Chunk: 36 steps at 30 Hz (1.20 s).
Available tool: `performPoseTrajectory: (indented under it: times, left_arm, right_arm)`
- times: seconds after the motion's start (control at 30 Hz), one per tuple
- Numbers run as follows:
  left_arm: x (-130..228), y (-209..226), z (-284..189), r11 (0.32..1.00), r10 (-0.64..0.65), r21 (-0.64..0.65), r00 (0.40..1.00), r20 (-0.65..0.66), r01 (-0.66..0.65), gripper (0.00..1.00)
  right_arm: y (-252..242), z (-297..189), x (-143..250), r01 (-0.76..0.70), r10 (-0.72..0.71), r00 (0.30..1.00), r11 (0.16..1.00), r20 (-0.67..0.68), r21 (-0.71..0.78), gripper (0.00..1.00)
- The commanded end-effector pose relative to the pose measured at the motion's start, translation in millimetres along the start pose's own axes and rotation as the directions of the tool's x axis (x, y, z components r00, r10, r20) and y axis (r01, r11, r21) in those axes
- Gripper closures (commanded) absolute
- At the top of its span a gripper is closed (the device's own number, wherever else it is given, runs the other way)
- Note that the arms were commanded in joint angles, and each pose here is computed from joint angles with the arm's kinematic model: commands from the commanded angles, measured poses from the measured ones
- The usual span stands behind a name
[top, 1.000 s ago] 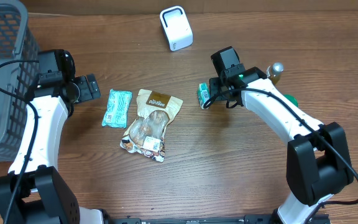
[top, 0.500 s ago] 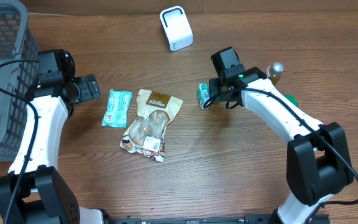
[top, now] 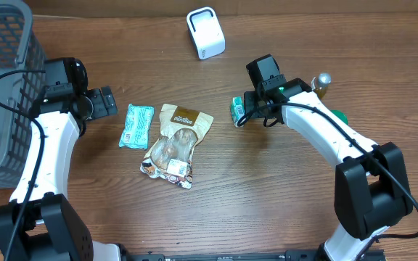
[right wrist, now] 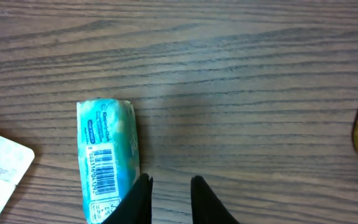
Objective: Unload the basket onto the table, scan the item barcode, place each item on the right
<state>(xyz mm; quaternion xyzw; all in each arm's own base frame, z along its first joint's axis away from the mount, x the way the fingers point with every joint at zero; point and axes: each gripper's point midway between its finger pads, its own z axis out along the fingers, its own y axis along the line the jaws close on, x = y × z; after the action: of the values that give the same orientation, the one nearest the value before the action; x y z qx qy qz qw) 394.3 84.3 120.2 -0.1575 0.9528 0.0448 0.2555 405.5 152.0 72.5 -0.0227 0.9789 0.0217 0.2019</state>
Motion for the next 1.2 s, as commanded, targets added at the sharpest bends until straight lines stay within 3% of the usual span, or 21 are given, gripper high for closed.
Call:
performPoseTrajectory:
  times: [0.0, 0.17, 0.33, 1.17]
  left_arm:
    - [-10, -3, -9, 1.000, 0.014, 0.003, 0.999, 0.035, -0.014, 0.00]
    - [-10, -3, -9, 1.000, 0.014, 0.003, 0.999, 0.035, -0.014, 0.01]
    - [-10, -3, -9, 1.000, 0.014, 0.003, 0.999, 0.035, -0.014, 0.00]
    - [-10, -3, -9, 1.000, 0.014, 0.003, 0.999, 0.035, -0.014, 0.00]
  right_arm:
    - [0, 6, 6, -0.002, 0.002, 1.000, 1.000, -0.011, -0.005, 0.79]
    - [0, 12, 9, -0.002, 0.002, 1.000, 1.000, -0.006, -0.006, 0.77]
    - [-1, 18, 14, -0.003, 0.003, 1.000, 1.000, -0.001, -0.008, 0.69]
    - [-2, 20, 17, -0.002, 0.001, 1.000, 1.000, -0.003, -0.007, 0.65]
